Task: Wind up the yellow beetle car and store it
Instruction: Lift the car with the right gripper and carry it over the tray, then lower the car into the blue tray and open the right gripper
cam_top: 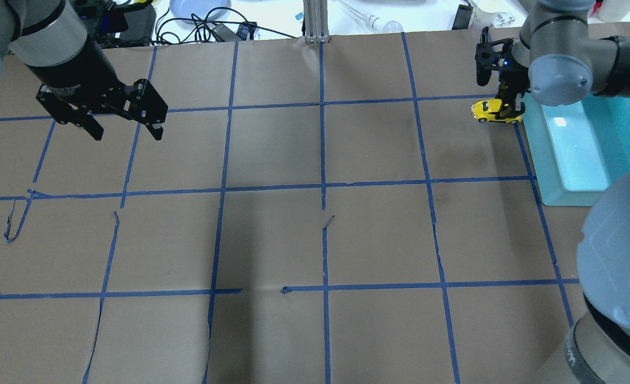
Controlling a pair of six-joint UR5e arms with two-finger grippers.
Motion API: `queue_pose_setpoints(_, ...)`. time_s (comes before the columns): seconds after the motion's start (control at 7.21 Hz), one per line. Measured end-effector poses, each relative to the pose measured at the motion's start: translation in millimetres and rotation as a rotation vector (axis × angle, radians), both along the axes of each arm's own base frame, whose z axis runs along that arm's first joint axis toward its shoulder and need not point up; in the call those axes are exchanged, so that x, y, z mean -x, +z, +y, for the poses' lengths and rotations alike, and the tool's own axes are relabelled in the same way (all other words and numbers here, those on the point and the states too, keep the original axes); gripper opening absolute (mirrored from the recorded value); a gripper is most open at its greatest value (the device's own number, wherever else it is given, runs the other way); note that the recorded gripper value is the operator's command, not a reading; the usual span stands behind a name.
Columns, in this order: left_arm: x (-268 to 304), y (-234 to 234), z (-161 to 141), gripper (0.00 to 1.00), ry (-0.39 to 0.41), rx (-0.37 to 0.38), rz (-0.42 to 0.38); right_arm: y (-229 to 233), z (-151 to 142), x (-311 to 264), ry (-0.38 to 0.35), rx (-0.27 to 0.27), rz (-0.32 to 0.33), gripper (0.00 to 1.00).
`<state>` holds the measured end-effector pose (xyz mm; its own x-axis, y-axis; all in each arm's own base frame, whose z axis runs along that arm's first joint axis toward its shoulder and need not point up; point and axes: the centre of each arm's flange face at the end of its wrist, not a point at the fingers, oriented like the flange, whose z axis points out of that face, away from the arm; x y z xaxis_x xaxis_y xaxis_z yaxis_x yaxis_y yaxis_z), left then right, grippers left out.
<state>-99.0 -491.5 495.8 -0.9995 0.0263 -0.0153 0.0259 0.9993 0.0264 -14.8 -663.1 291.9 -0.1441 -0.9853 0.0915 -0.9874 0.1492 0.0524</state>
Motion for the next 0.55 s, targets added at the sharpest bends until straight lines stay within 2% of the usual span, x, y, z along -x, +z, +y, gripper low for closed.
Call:
queue_pose_setpoints(0.28,0,1,0,1.0,0.0,0.006,0.001,54,14,28,-0.032,0.006,-0.001,0.0)
queue_pose_setpoints(0.55,0,2,-1,1.0,-0.002,0.02,0.0,56,23,113,-0.03,-0.026,0.005,0.0)
